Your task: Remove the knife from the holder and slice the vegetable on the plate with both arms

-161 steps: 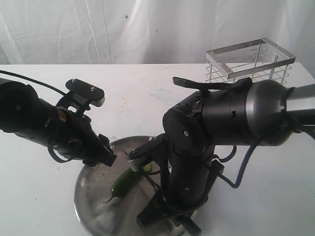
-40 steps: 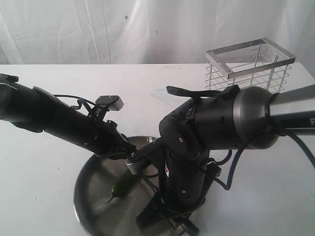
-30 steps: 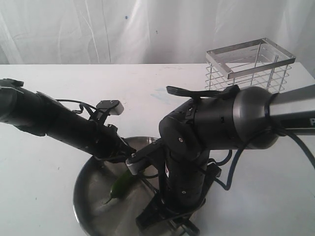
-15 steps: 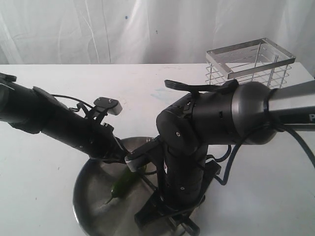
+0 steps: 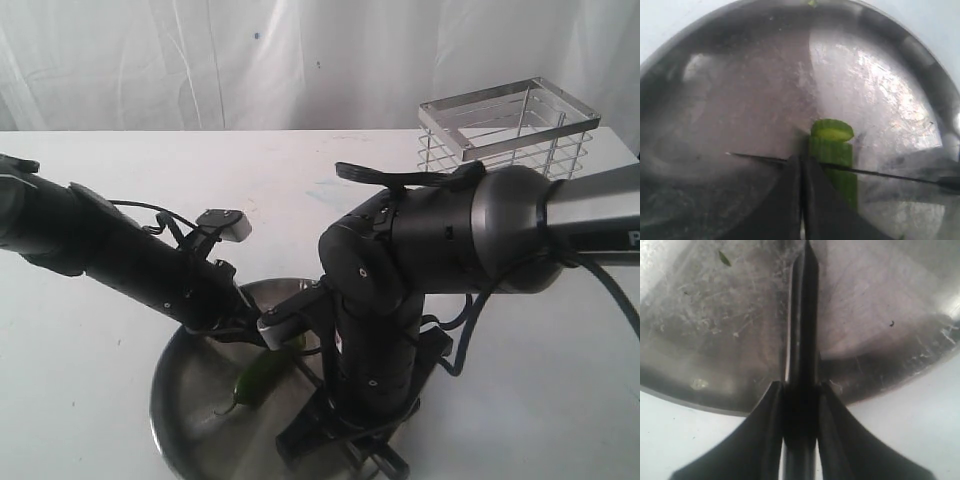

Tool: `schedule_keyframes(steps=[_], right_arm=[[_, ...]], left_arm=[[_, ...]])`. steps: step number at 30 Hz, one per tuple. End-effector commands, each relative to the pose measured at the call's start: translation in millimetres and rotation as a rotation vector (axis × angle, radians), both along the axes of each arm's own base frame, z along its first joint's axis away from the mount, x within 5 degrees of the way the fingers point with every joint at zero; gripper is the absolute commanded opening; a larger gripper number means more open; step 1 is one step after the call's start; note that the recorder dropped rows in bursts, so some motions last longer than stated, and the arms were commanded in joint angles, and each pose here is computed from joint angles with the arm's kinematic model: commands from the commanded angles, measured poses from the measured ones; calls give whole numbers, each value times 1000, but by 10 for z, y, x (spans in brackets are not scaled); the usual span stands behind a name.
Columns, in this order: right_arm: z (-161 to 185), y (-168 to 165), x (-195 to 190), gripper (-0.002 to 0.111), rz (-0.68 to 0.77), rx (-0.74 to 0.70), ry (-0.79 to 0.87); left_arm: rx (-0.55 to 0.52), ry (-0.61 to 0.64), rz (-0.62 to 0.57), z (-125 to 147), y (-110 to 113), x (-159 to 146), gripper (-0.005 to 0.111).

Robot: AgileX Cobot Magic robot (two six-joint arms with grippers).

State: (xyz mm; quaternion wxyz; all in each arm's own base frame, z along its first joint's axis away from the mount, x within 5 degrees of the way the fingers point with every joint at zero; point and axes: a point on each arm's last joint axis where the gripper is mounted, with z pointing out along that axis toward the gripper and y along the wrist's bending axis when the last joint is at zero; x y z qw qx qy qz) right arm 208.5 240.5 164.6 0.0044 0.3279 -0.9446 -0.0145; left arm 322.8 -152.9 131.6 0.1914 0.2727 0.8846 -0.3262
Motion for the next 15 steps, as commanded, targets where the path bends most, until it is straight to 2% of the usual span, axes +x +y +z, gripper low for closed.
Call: schedule_keyframes(steps=[1,9,15], right_arm=[[24,31,43,0,9,29,-39],[12,43,54,0,12,38,-47],[-109,44,54,0,12,0,-13]], left_arm=[[-29,63,-76,50,-32,-119,0],[-1,96,-21,-88,25,-218,0],[-9,89,-21,-87,21,-218,0]])
